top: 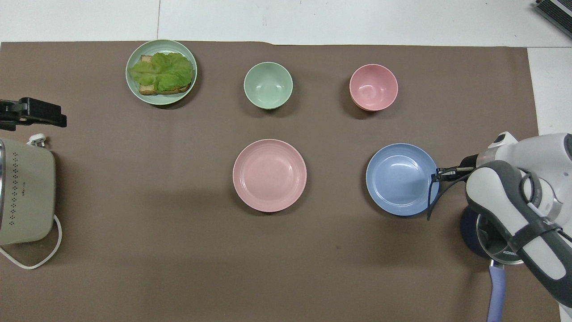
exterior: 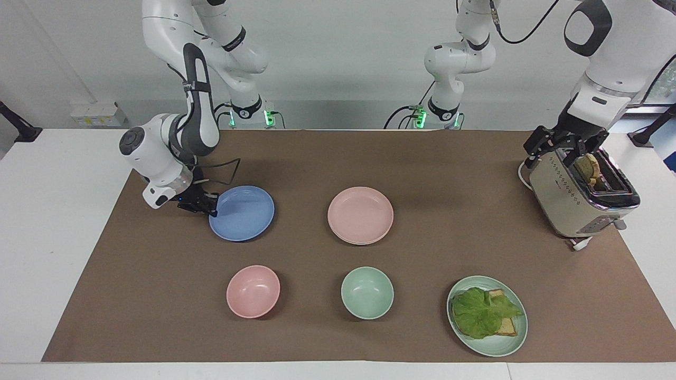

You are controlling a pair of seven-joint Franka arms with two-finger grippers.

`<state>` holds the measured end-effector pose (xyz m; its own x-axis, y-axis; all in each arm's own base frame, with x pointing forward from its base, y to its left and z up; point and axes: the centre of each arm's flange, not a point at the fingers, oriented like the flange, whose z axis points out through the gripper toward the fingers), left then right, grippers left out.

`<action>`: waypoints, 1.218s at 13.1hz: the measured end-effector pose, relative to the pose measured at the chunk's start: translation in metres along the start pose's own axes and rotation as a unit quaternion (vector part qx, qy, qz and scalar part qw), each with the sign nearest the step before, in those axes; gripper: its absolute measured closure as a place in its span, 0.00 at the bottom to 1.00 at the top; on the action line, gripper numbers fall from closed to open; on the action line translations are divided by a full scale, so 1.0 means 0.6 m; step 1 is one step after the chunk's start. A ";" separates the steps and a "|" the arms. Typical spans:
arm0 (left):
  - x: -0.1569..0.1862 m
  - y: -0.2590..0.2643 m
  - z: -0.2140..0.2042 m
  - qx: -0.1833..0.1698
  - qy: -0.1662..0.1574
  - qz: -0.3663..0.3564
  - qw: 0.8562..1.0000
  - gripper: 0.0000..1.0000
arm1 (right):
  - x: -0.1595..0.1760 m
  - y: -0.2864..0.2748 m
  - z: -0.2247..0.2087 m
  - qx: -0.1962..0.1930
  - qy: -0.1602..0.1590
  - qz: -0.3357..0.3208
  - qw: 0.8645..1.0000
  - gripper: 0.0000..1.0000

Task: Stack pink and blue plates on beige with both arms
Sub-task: 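Carry the blue plate with the right gripper onto the pink plate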

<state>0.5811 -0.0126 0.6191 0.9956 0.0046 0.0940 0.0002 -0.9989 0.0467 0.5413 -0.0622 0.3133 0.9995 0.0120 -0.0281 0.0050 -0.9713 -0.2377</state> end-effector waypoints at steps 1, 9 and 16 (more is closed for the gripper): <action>0.000 -0.005 0.000 0.000 0.000 -0.003 1.000 0.00 | 0.010 -0.013 -0.028 0.003 0.001 -0.004 1.000 0.95; 0.000 -0.013 0.000 0.001 0.000 -0.007 1.000 0.00 | 0.048 -0.372 -0.065 0.012 0.042 0.042 0.998 0.95; 0.000 -0.013 0.000 0.001 0.000 -0.007 1.000 0.00 | 0.017 -0.538 0.061 0.039 0.031 0.106 0.993 0.95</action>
<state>0.5812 -0.0048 0.6190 0.9955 0.0183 0.0933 0.0140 -0.9988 0.0462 0.5487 0.2603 0.3539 0.9778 -0.2080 -0.0268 -0.2061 -0.9293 -0.3063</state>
